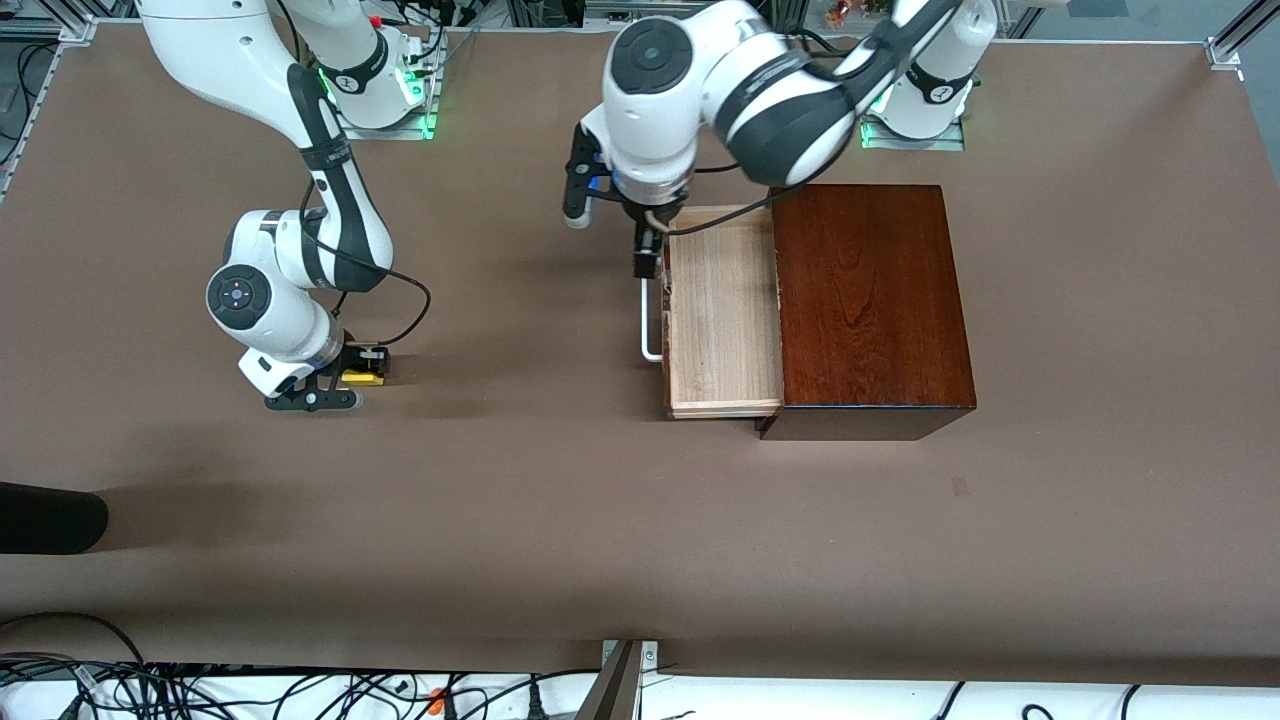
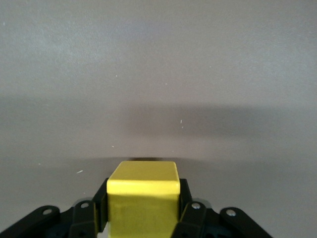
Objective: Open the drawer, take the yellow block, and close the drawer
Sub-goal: 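Carry the yellow cube out and set it on the table with the right gripper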
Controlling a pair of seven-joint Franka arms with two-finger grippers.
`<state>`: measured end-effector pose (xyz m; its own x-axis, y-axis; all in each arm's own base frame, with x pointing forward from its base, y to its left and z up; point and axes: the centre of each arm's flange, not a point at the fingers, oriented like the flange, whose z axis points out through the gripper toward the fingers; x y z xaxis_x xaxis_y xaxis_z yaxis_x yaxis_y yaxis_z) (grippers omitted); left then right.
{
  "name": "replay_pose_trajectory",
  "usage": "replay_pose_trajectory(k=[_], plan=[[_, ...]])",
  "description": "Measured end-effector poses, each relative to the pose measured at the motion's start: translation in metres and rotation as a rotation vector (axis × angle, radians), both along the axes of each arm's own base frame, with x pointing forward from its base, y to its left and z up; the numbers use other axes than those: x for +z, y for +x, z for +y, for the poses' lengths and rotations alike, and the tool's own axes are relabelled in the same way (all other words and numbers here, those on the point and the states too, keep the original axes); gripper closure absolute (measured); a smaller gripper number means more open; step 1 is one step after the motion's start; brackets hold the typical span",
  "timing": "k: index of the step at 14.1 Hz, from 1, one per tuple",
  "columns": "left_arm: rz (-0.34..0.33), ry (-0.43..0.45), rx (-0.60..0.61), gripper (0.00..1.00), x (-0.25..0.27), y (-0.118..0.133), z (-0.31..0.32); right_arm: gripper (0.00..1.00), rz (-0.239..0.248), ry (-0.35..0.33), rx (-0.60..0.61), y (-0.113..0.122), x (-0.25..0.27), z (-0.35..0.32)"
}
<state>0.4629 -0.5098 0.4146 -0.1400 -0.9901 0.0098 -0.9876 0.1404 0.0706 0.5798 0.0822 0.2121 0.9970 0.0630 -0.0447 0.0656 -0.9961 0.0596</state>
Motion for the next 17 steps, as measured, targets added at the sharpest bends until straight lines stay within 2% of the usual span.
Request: replay_pose_trajectory(k=[7,12,14,17], plan=[[-0.009,0.025,-0.034,0.00,-0.086,0.030,0.002,0.43,-0.011,-0.013,0.016,-0.002,-0.012,-0.019],[-0.023,0.034,-0.049,0.00,-0.090,0.029,-0.001,0.01,-0.031,0.001,0.013,0.005,0.007,-0.019],[-0.023,0.036,-0.051,0.00,-0.091,0.029,-0.001,0.00,-0.004,0.020,0.003,0.016,0.040,-0.020],[-0.020,0.040,-0.049,0.00,-0.091,0.028,-0.001,0.00,0.118,0.044,-0.031,0.041,0.129,-0.037]])
